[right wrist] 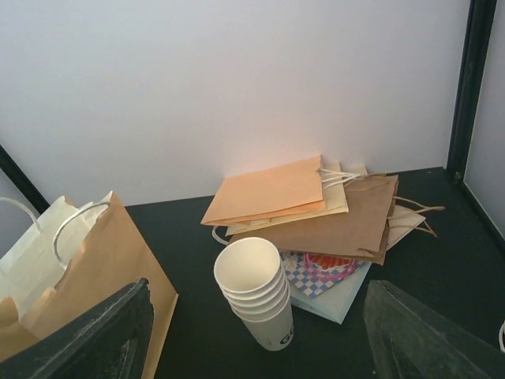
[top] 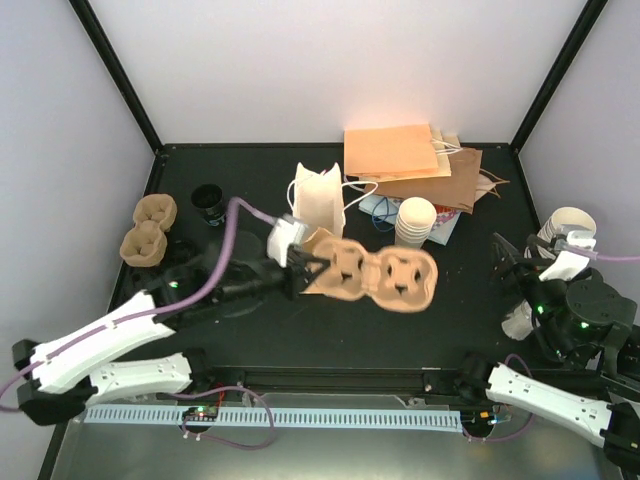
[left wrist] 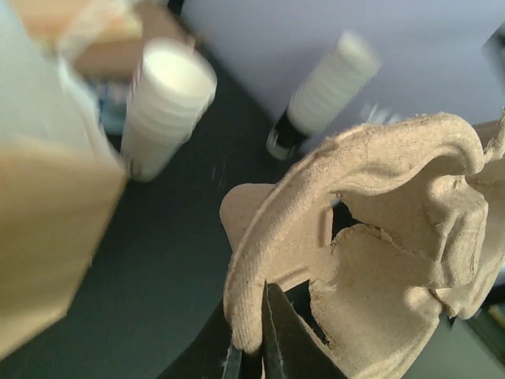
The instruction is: Pack the takeout coffee
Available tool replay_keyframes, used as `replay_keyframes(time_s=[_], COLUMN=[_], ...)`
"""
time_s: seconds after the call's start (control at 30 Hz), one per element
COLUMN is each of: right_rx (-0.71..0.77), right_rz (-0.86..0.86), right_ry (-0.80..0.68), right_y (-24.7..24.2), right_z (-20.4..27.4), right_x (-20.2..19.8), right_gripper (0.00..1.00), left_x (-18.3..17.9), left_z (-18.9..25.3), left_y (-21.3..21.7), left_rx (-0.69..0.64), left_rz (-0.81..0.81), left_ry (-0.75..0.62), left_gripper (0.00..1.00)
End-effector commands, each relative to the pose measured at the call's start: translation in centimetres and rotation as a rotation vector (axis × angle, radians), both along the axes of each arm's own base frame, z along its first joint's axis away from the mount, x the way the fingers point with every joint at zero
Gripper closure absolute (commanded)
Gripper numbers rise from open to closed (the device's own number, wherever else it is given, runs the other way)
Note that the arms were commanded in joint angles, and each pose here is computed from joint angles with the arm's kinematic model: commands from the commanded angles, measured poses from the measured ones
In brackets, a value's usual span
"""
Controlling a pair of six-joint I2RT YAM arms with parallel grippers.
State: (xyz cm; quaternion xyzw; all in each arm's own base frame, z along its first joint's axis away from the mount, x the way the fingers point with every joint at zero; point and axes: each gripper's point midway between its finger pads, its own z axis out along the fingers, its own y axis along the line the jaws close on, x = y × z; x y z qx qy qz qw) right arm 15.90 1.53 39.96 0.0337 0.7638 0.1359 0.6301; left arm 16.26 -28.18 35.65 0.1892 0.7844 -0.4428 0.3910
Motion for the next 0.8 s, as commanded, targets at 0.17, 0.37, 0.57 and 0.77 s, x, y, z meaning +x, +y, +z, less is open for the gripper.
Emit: replay_keyframes(time_s=[0.17, 0.37, 0.57, 0.77], right_rx=[-0.071, -0.07, -0.066, 0.008], right_rz=[0.314, 0.545, 0.553, 0.505], right_ry=[0.237, 0.61, 0.855, 0.838], right_y=[7.1, 13.5, 16.3, 17.2], right_z=[-2.8, -10.3, -18.9, -23.2], right_x=[-1.2, -4.1, -5.1, -3.9], right_gripper=[0.23, 0.25, 0.26, 0.26], left_x=[-1.1, -2.4, -2.9, -3.1], left_z=[-15.3, -21.3, -24.7, -28.1], left_y=[-4.2, -4.2, -4.8, -6.3], left_rx=[0.13, 0.064, 0.064, 0.112], left_rz=[0.24, 0.379, 0.456, 0.475], left_ry=[0.403, 0.617, 0.728, 0.773], left_gripper=[0.94, 0.9, 0.89, 0.85])
